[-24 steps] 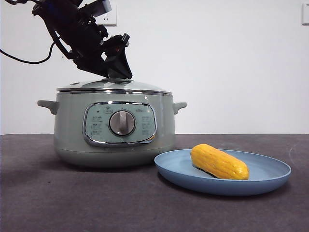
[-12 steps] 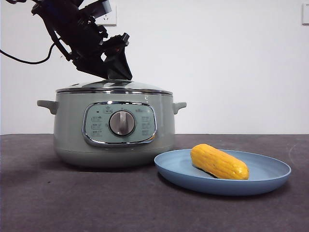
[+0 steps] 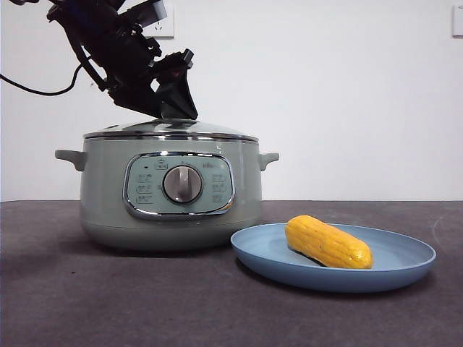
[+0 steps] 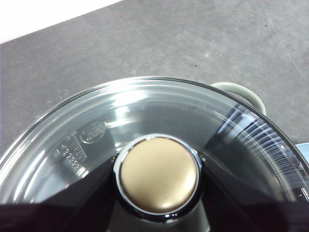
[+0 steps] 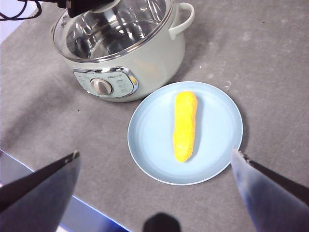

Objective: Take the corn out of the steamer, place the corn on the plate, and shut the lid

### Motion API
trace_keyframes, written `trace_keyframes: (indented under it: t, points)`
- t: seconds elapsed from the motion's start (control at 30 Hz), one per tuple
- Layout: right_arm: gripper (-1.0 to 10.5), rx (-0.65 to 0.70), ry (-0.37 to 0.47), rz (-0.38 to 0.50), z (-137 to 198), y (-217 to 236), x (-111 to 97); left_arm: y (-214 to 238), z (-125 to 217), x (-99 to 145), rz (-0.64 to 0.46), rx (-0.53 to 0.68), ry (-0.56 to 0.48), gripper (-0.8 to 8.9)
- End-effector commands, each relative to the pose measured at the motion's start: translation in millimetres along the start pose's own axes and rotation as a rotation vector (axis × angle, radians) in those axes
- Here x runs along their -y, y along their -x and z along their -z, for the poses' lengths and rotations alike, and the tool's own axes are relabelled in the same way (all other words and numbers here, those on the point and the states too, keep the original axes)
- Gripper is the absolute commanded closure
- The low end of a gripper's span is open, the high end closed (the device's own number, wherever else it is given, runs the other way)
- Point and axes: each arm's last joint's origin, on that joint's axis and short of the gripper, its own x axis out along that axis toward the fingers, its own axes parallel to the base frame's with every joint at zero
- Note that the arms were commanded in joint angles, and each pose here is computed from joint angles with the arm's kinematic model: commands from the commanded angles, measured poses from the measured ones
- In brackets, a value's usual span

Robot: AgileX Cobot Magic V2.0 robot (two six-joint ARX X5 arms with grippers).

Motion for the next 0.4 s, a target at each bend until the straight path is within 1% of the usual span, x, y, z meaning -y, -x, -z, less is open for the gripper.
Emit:
trace_keyframes:
  t: [0.03,0.23,0.4]
  points:
    - [3.8,0.0,-0.002,0.001,1.3,-1.1,0.3,-2.6,5.3,-1.9,-0.005,-0.032,0.004,2.47]
    - [3.8,-0.002,-0.002,0.002,1.4,-1.1,0.3,10.4,-1.9,-2.9,-0.015,0.001,0.002,2.47]
    - [3.8,-0.002,-0.002,0.002,1.5,-1.1,0.3,34.3,-11.5,0.7,-0.018,0.027,-0.003,2.47]
